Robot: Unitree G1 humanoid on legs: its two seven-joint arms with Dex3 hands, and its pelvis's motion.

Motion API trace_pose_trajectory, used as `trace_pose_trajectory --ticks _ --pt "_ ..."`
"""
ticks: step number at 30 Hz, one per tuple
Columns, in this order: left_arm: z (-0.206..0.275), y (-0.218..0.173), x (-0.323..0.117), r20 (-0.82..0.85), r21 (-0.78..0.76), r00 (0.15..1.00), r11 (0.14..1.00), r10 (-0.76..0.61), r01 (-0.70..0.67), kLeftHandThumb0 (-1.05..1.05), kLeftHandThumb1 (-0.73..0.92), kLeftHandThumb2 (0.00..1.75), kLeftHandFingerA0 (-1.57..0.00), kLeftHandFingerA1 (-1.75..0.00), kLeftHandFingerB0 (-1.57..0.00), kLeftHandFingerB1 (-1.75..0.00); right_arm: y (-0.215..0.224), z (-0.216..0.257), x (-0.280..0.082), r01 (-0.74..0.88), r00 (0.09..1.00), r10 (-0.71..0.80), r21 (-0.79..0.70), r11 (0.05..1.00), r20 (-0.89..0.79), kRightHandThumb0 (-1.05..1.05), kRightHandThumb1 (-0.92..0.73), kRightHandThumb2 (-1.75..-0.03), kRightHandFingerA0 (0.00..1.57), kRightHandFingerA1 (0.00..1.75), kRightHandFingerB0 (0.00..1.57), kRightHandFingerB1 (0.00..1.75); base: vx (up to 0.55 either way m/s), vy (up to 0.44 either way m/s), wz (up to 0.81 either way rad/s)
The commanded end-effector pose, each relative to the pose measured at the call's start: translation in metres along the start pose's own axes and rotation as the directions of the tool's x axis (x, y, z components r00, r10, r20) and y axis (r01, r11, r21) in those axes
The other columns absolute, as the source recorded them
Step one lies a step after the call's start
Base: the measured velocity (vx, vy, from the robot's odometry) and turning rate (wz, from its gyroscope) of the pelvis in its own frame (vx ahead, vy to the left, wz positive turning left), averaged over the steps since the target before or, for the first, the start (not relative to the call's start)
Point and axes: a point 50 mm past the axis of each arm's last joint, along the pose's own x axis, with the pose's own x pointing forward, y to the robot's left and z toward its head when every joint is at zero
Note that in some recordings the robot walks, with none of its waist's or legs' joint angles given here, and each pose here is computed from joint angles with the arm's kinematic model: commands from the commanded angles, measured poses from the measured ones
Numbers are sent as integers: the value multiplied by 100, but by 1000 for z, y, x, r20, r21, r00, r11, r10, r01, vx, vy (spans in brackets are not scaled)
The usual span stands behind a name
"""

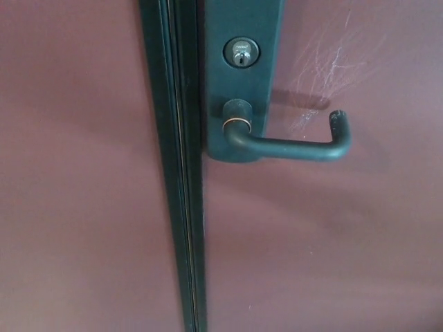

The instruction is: The robot walks towards the door handle and put its right hand on it and twist the handle

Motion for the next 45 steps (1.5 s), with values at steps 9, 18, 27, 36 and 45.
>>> trace_pose_trajectory --ticks 9,18,27,36,45 --pt "2 6 -1 -1 62 1000 998 -16 16 -15 39 73 -60 -89 -53 -71 -15 169 -66 -283 772 299 -118 952 561 -46 -45 -53 62 60 43 46 0 0 0" --pt "-2 11 -3 -12 98 1000 995 -14 15 -15 39 72 -62 -87 -53 -71 -1 248 -96 -375 539 584 -448 811 606 -69 -34 -72 56 58 38 46 0 0 0" --pt "-5 12 -4 -10 111 1000 993 -27 28 -13 38 72 -64 -90 -54 -71 14 285 -109 -424 444 675 -526 738 589 -67 -32 -70 58 56 39 45 0 0 0" --pt "-3 14 -4 -11 122 1000 992 -27 28 -14 38 71 -65 -89 -54 -71 39 311 -120 -476 369 775 -611 632 514 -64 -32 -68 58 55 38 43 0 0 0" --pt "3 12 -2 5 126 999 991 -45 44 -16 39 69 -65 -89 -55 -71 72 323 -120 -463 310 877 -747 476 367 -53 -47 -55 50 46 30 33 0 0 0"
